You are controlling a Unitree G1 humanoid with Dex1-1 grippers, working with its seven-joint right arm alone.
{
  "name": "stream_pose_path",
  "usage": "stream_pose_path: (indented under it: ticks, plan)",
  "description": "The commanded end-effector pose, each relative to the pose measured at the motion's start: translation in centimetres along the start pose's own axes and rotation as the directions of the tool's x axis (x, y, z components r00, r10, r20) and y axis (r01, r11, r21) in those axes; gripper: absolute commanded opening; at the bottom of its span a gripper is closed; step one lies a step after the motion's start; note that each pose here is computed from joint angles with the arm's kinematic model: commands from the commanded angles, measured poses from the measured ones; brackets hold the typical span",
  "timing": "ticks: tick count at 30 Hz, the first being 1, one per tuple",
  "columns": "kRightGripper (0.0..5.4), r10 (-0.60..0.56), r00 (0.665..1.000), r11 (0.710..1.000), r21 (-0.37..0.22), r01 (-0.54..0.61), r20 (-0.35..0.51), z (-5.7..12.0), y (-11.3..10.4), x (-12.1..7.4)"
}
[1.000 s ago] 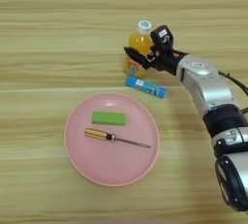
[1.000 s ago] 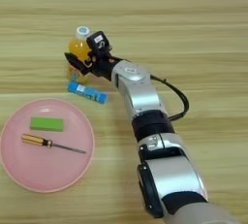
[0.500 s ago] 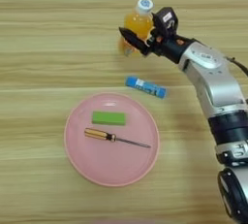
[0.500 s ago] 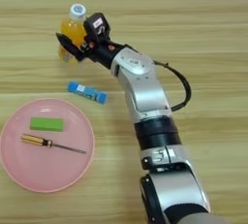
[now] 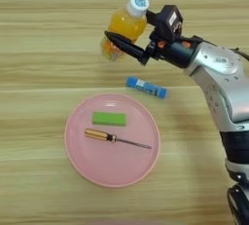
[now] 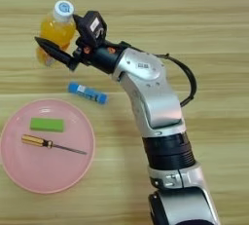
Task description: Move the objects on the table
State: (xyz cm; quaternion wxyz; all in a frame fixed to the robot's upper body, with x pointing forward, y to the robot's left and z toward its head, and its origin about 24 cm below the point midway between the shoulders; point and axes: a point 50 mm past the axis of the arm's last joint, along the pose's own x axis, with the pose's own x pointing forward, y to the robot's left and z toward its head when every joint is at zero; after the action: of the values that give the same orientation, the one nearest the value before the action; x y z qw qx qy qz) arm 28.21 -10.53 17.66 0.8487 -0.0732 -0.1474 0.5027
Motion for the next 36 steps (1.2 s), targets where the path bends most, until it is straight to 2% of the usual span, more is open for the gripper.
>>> stream_pose_path:
  ticks: [1, 6, 14, 21, 25, 29, 36]
  plan:
    - [3.52, 0.121, 0.986, 0.987, -0.121, -0.107, 0.115, 3.3, 0.9, 0.0]
    - [3.51, 0.259, 0.957, 0.962, -0.128, -0.242, 0.134, 3.3, 2.5, -0.8]
    - [3.50, 0.419, 0.900, 0.908, -0.087, -0.411, 0.121, 2.9, 4.2, -1.8]
    - [3.50, 0.516, 0.852, 0.856, -0.007, -0.518, 0.091, 2.1, 5.4, -2.3]
    - [3.50, 0.571, 0.819, 0.815, 0.078, -0.574, 0.061, 1.2, 6.1, -2.6]
    - [3.50, 0.582, 0.813, 0.803, 0.144, -0.579, 0.024, 0.1, 6.2, -2.8]
    - [3.50, 0.578, 0.816, 0.801, 0.206, -0.563, -0.017, -1.6, 6.3, -3.1]
